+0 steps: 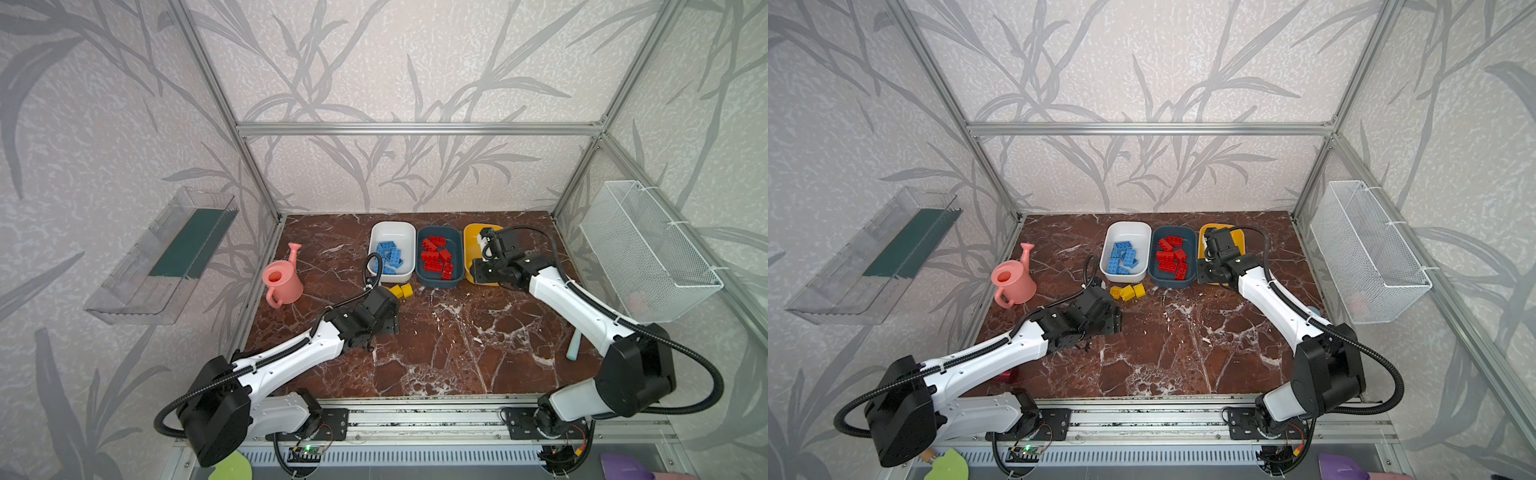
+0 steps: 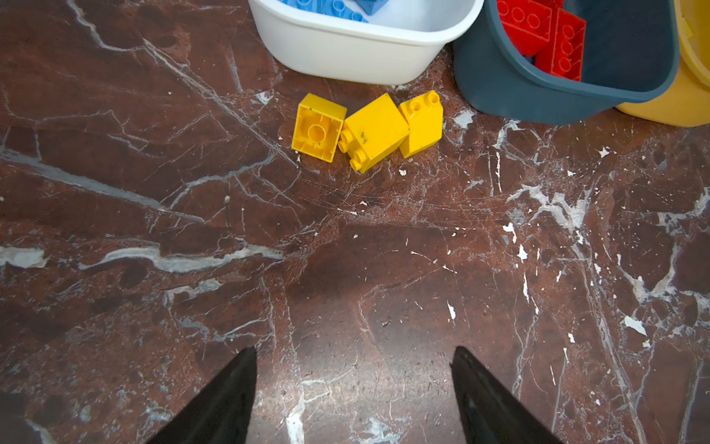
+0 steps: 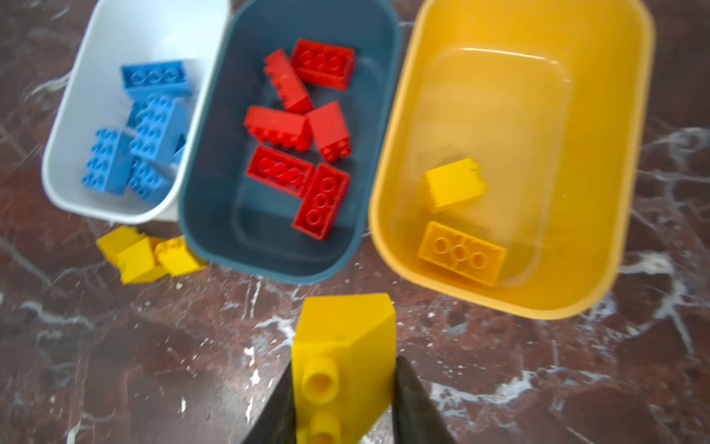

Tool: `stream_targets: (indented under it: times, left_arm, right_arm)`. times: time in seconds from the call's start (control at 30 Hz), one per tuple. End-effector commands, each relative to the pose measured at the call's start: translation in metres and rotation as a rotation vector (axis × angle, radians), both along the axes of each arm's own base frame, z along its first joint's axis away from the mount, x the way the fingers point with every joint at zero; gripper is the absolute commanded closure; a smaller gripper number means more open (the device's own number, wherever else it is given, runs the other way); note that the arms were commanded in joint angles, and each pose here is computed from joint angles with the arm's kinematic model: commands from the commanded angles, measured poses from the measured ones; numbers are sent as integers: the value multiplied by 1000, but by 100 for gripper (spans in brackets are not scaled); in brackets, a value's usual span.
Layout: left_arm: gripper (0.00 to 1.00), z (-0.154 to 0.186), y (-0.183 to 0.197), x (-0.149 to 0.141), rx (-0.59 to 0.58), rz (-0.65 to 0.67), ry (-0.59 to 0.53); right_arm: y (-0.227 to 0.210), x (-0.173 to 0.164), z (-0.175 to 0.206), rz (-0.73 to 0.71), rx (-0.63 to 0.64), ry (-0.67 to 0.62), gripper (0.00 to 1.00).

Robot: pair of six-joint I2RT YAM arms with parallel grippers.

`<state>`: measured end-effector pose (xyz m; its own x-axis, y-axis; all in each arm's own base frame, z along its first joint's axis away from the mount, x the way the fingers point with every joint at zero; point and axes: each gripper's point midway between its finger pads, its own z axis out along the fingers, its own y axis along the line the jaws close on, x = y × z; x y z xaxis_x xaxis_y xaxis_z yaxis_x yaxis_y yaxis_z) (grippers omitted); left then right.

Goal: Sort the legos into containers by color
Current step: Place the lego in the container.

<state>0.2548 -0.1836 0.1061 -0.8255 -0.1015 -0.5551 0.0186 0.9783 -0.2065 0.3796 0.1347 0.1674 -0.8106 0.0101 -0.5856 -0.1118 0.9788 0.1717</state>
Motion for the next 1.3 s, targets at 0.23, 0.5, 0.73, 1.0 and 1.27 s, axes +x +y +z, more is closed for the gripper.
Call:
stream_targets:
  times: [0.23,0.5,0.73,1.0,1.27]
  left_arm:
    - [20,-16,-3,4,20,-2,33]
    - [20,-22,-3,6,47,-3,49]
    - [18,-23,-3,17,69,16,65]
    - [19,-34,-4,42,71,81,89]
    - [38,-43,-8,66,102,105,85]
  right_arm:
    - [-49,55,-27,-153,20,61,71]
    - [-49,80,-55,-156,21,130,59]
    - [-53,87,-49,-167,24,127,26]
    - [-44,63,-20,-147,76,57,21]
    - [-5,4,-5,-59,116,-39,21]
